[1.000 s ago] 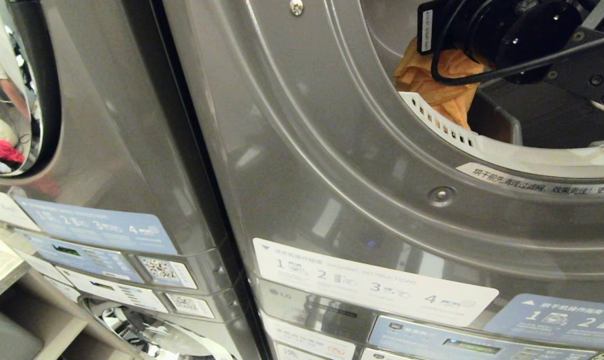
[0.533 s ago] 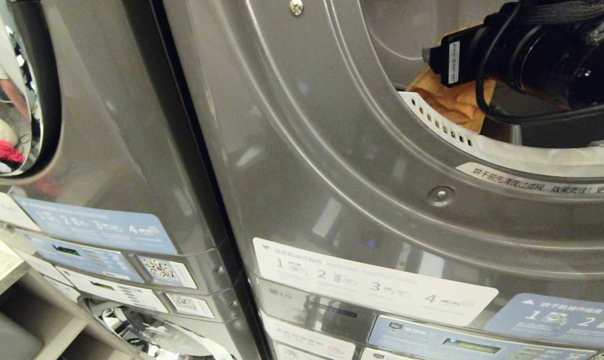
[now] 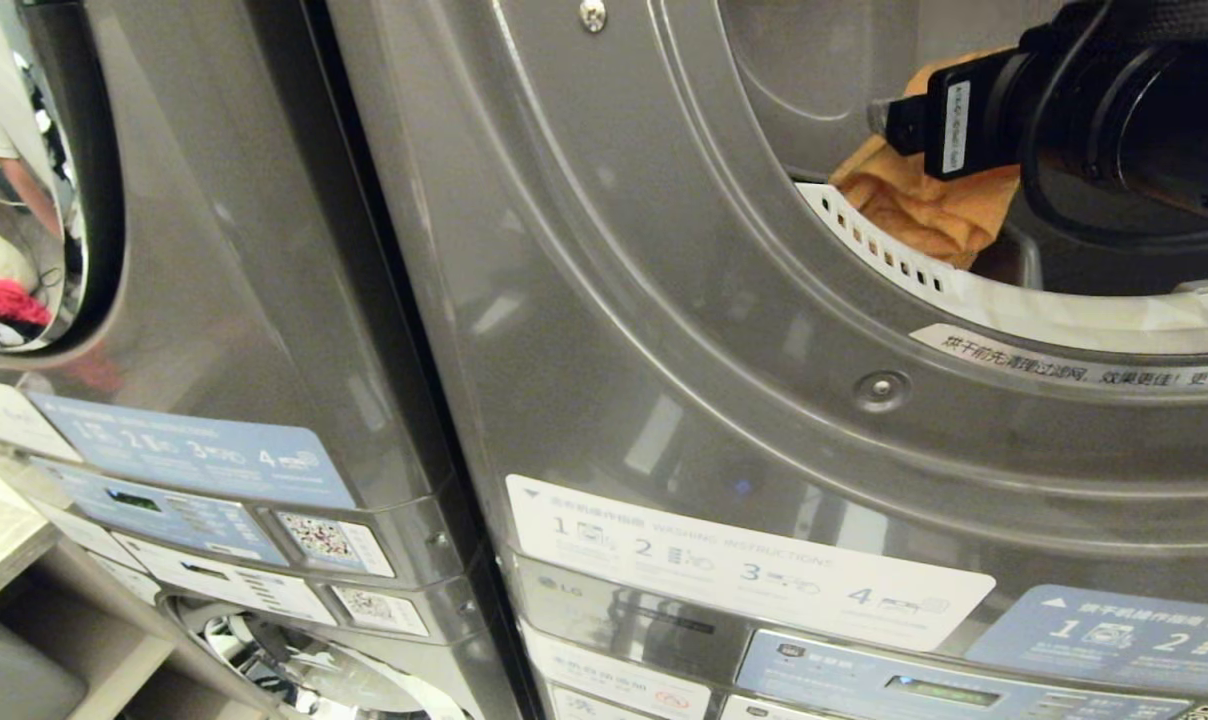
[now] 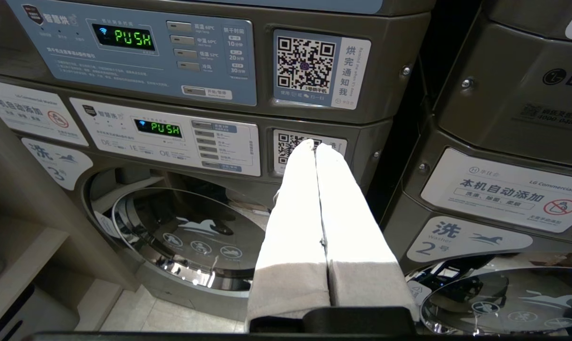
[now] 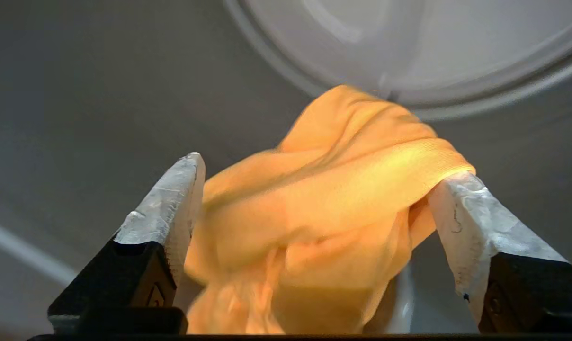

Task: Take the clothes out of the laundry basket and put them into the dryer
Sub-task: Put the clothes in the dryer

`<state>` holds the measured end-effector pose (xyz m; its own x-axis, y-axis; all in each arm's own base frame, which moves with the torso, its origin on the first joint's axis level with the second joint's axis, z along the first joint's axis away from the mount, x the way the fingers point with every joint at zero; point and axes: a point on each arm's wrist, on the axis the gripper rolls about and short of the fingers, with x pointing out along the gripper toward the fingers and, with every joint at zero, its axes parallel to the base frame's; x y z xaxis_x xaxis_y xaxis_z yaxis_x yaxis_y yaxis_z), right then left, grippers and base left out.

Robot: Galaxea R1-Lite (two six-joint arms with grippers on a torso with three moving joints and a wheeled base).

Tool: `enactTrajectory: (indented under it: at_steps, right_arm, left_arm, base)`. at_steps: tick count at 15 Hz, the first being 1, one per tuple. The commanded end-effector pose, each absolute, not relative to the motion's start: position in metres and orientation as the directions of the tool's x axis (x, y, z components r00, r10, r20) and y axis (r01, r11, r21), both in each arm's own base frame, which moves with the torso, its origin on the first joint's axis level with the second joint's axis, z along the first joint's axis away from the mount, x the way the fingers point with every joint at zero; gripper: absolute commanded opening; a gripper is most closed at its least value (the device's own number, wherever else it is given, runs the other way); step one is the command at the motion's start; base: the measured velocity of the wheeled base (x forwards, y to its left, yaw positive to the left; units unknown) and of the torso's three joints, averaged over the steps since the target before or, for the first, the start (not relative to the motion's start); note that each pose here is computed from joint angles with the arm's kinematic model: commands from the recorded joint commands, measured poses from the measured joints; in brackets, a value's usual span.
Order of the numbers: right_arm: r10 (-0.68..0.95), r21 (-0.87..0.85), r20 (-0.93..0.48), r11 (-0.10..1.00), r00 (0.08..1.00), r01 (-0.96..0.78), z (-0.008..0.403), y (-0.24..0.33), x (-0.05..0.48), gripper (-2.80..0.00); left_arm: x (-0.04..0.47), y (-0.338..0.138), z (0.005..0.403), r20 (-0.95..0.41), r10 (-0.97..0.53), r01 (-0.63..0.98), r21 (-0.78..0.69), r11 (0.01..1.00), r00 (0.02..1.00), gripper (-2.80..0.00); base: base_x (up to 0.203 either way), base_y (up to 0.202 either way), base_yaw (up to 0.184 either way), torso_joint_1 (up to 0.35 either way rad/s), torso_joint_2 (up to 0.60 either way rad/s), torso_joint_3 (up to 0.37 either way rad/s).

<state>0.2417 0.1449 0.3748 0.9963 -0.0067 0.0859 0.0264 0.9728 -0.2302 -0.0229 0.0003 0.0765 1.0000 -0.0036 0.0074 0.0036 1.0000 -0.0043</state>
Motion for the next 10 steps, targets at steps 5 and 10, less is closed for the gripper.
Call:
enactTrajectory:
  at_steps: [5, 10]
  right_arm:
    - [0.003, -0.146, -0.057, 0.989, 0.998, -0.011, 0.371, 0.144, 0.235, 0.0]
    - [0.0, -0.092, 0.004, 0.996, 1.0, 0.001, 0.397, 0.143, 0.233, 0.0]
  left_arm:
    - [-0.023, 0.0, 0.077, 0.006, -0.003, 0.003, -0.005, 1.0, 1.0, -2.8]
    - [-0.023, 0.0, 0.077, 0.006, -0.003, 0.003, -0.005, 1.0, 1.0, -2.8]
  base:
    - [0.0, 0.0, 0.0, 0.0, 0.0, 0.0]
    - [0.0, 0.0, 0.0, 0.0, 0.0, 0.0]
